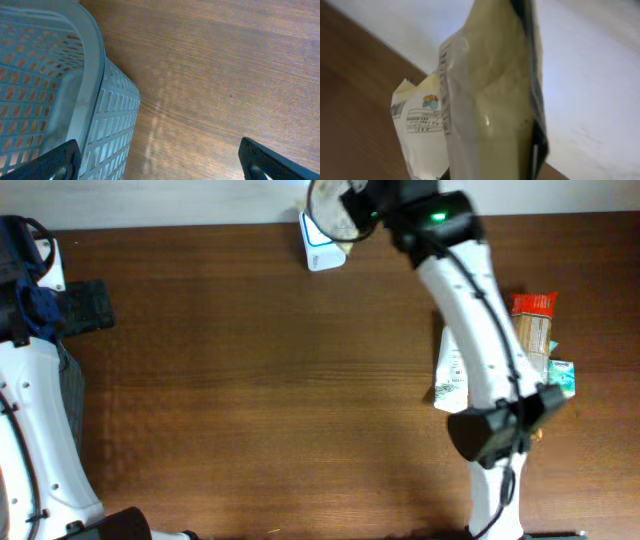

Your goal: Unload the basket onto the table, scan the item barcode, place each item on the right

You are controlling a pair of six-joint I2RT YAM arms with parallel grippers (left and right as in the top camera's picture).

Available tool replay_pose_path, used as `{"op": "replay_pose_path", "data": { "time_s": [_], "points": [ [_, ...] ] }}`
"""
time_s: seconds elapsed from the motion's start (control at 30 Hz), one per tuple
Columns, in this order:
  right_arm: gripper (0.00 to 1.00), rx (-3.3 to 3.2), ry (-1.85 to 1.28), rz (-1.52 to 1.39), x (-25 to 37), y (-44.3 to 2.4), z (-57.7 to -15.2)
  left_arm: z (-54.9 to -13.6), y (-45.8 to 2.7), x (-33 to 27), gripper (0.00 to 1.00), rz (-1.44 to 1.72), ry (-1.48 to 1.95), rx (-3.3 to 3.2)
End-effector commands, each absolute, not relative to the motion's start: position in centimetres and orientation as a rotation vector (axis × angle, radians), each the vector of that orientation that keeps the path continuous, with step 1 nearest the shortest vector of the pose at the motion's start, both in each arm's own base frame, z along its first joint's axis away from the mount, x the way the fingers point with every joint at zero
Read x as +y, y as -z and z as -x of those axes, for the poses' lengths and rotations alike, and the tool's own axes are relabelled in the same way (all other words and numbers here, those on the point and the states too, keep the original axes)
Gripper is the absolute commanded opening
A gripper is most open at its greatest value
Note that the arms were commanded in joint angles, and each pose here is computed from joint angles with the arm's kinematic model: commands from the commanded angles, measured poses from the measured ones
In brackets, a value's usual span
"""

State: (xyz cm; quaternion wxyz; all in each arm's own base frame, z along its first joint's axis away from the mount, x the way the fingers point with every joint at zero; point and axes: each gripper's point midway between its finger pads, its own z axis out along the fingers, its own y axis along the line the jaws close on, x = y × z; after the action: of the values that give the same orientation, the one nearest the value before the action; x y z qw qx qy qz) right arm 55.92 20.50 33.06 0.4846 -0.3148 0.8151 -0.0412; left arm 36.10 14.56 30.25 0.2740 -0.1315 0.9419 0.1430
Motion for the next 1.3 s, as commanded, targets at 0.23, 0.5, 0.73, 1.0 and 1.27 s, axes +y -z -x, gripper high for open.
{"op": "replay_pose_path", "data": {
  "time_s": [0.23, 0.5, 0.73, 1.0, 1.27],
  "points": [
    [0.04, 1.891, -0.159, 1.343, 33.2, -28.4, -46.9, -35.9, -30.9, 14.6, 0.99, 0.357, -0.392, 2.514],
    [0.04, 1.766, -0.479, 1.522, 36.9, -28.5, -42.2, -35.9, -30.9, 14.6, 0.99, 0.357, -0.392, 2.514],
    [0.04, 1.75, -0.586, 1.467, 37.9, -29.7, -41.9, -35.9, -30.9, 14.6, 0.99, 0.357, -0.392, 2.514],
    [0.04, 1.758, -0.625, 1.419, 38.3, -30.2, -42.1, -35.9, -30.9, 14.6, 0.99, 0.357, -0.392, 2.514],
    [0.04, 1.763, -0.625, 1.421, 38.3, -30.2, -42.0, -35.9, -30.9, 14.6, 0.99, 0.357, -0.392, 2.514]
  ]
}}
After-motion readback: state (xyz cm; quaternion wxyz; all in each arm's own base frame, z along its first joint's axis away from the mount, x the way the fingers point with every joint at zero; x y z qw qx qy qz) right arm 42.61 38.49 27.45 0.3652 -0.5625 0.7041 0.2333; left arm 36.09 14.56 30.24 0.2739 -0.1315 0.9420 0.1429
